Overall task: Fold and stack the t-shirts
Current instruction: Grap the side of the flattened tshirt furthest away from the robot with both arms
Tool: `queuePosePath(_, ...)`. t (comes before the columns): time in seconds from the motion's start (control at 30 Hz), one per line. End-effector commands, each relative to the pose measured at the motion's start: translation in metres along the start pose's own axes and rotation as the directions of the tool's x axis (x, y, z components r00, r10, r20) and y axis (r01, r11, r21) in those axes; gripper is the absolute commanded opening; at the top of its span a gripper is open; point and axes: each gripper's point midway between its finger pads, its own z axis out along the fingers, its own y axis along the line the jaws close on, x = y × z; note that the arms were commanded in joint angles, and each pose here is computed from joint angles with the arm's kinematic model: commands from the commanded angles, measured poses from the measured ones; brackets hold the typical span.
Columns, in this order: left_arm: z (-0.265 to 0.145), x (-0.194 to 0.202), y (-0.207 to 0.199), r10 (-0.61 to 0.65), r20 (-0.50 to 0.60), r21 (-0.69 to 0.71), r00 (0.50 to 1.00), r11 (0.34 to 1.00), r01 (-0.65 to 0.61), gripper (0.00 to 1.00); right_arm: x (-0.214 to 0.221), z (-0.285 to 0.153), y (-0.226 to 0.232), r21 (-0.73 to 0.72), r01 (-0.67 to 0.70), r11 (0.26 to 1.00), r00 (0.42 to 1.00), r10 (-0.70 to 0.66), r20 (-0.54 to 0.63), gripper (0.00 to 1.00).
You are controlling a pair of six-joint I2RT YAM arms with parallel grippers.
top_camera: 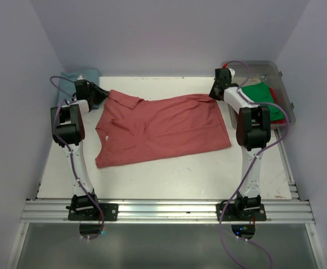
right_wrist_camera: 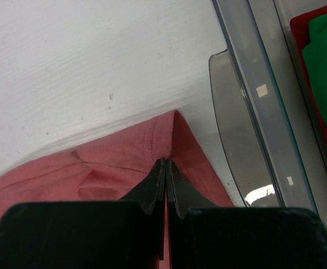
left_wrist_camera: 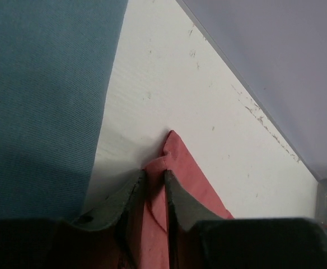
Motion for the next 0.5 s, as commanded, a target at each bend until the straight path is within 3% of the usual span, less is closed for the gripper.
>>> queuePosePath(0.0,0.007,0.007,0.011,-0.007,-0.022,-0.005,1.0,1.0,0.007,0.23,-0.023,-0.015,-0.002,0.006,0.001,1.0,0.998,-0.001,0.06,0.0)
queuePosePath(0.07,0.008,0.007,0.012,-0.008,-0.023,-0.004,1.0,1.0,0.008,0.15,-0.021,-0.014,-0.002,0.006,0.004,1.0,0.998,-0.004,0.057,0.0)
queuePosePath(0.33,0.001,-0.005,0.002,0.015,0.007,0.021,1.0,1.0,-0.015,0.0,-0.021,-0.015,-0.003,0.007,0.008,1.0,0.998,-0.008,0.059,0.0)
queuePosePath(0.47,-0.012,-0.023,-0.012,0.048,0.058,0.04,0.997,0.998,-0.05,0.0,-0.024,-0.017,-0.003,0.007,0.008,1.0,0.998,-0.009,0.066,0.0)
